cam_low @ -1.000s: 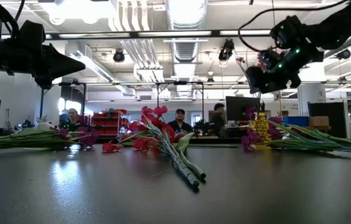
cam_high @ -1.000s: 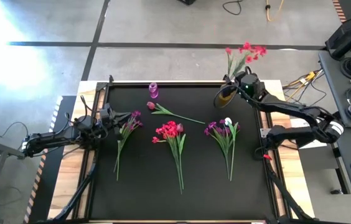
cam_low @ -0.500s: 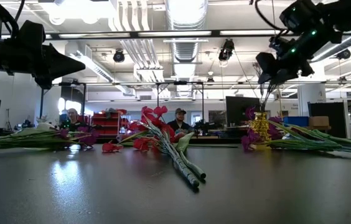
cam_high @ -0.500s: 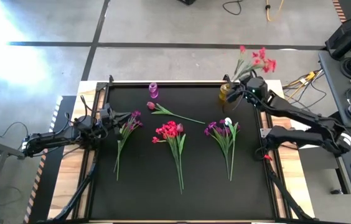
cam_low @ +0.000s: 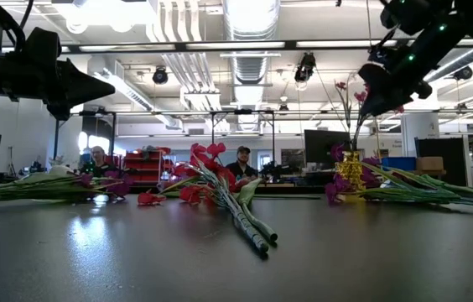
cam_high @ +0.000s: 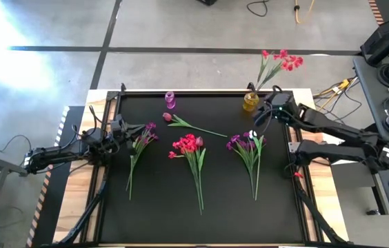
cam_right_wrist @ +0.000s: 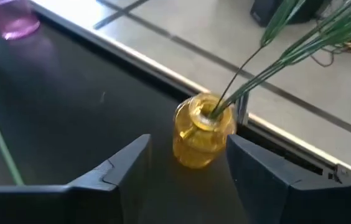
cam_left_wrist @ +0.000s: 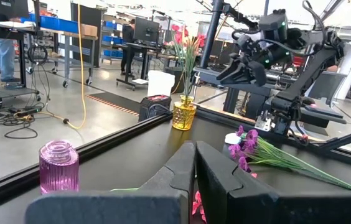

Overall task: Sort flowers into vase by color
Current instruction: Put the left white flower into the yellow vase

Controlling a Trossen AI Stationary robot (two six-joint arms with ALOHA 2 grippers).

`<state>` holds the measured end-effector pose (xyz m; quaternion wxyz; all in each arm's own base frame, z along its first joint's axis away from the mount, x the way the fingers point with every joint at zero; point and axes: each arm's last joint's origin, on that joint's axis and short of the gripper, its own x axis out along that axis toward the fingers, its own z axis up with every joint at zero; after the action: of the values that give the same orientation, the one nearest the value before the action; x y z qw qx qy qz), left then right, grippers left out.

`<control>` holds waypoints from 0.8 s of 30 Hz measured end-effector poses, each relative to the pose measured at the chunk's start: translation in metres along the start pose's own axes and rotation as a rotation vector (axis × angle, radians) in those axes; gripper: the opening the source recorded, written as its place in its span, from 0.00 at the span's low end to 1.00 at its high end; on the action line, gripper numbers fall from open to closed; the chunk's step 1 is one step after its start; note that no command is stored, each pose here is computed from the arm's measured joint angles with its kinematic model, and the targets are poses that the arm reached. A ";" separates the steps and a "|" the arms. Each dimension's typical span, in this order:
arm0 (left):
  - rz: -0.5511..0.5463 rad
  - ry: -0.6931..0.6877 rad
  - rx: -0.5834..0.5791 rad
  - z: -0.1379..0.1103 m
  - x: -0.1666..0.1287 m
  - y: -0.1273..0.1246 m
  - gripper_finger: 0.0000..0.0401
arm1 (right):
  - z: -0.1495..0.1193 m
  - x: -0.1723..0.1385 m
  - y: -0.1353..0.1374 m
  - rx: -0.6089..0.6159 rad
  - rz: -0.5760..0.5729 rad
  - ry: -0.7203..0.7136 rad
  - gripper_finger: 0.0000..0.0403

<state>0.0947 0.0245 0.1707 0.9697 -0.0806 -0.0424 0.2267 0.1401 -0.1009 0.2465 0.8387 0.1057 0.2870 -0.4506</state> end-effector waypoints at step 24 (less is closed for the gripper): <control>0.004 -0.031 -0.009 0.003 0.000 0.000 0.00 | -0.035 0.016 0.054 -0.176 0.420 -0.467 0.03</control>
<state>0.0944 0.0247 0.1738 0.9681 -0.0815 -0.0581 0.2298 0.1772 -0.0660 0.2040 0.9624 -0.0166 0.0967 -0.2534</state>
